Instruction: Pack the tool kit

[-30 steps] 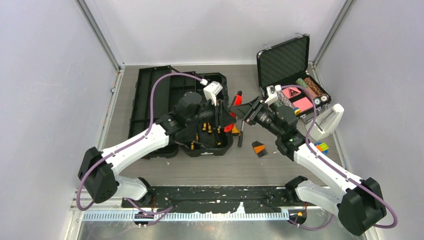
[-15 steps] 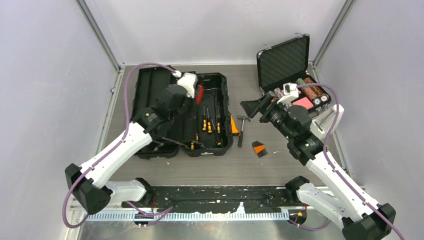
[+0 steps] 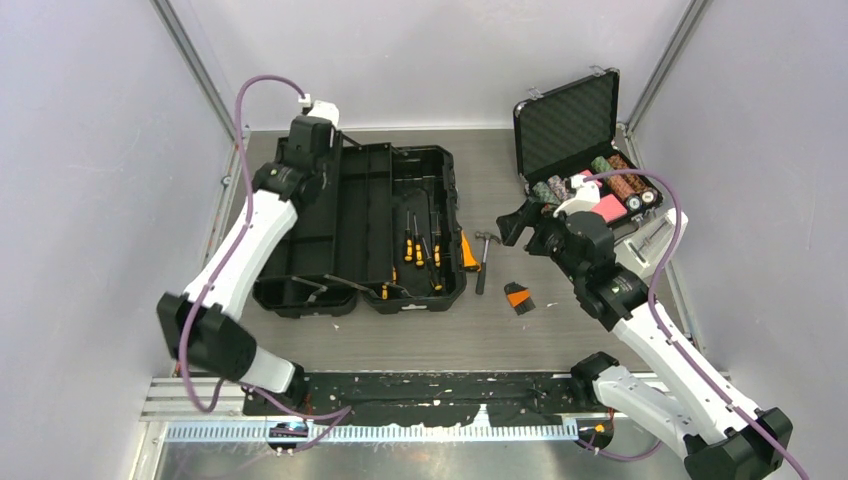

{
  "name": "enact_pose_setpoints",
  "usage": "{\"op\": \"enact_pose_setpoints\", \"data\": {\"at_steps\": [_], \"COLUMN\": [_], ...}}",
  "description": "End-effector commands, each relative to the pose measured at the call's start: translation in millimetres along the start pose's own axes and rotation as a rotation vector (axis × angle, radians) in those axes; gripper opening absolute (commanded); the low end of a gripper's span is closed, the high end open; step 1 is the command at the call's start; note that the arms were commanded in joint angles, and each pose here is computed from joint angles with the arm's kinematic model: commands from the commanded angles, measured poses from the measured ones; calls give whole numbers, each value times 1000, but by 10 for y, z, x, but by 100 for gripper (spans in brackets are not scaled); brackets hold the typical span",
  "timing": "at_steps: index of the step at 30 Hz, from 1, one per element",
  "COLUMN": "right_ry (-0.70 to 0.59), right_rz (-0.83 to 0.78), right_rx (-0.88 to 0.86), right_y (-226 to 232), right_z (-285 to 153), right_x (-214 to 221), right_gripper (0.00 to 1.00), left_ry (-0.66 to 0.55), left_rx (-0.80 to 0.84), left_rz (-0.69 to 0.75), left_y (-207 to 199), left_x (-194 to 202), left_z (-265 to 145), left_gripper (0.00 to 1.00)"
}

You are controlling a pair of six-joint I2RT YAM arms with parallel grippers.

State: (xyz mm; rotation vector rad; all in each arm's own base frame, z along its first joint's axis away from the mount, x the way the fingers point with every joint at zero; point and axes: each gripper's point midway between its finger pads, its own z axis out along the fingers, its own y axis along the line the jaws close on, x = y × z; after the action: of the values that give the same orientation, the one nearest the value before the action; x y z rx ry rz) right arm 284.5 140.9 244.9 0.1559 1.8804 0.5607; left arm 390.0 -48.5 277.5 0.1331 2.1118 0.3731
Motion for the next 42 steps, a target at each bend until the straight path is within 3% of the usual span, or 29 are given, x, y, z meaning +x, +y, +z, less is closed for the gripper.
{"op": "enact_pose_setpoints", "data": {"at_steps": [1,7,15,18,24,26,30,37,42], "right_ry": [-28,-26,-12,4,39,47,65,120,162], "right_rz": [-23,-40,-52,-51,-58,-65,-70,-71,-79], "right_rx": [18,43,74,75,52,48,59,63,39], "right_y": [-15,-95,-183,-188,-134,-124,-155,-157,-107], "right_z": [-39,-106,-135,-97,-13,1,41,189,248], "right_x": [-112,-85,-21,26,82,93,156,281,358], "right_gripper": [94,95,95,95,95,95,95,95,95], "left_ry": [-20,84,183,191,177,179,169,93,85], "left_rx": [-67,-68,-17,-11,-4,12,56,208,78], "left_rz": [53,124,185,189,169,155,103,-13,-83], "left_y": [187,137,42,57,103,93,42,-209,1], "left_x": [-310,-253,88,129,59,45,7,-95,-113], "left_z": [338,749,752,694,561,513,394,222,333], "left_gripper": [0,0,8,17,53,60,68,70,74]}}
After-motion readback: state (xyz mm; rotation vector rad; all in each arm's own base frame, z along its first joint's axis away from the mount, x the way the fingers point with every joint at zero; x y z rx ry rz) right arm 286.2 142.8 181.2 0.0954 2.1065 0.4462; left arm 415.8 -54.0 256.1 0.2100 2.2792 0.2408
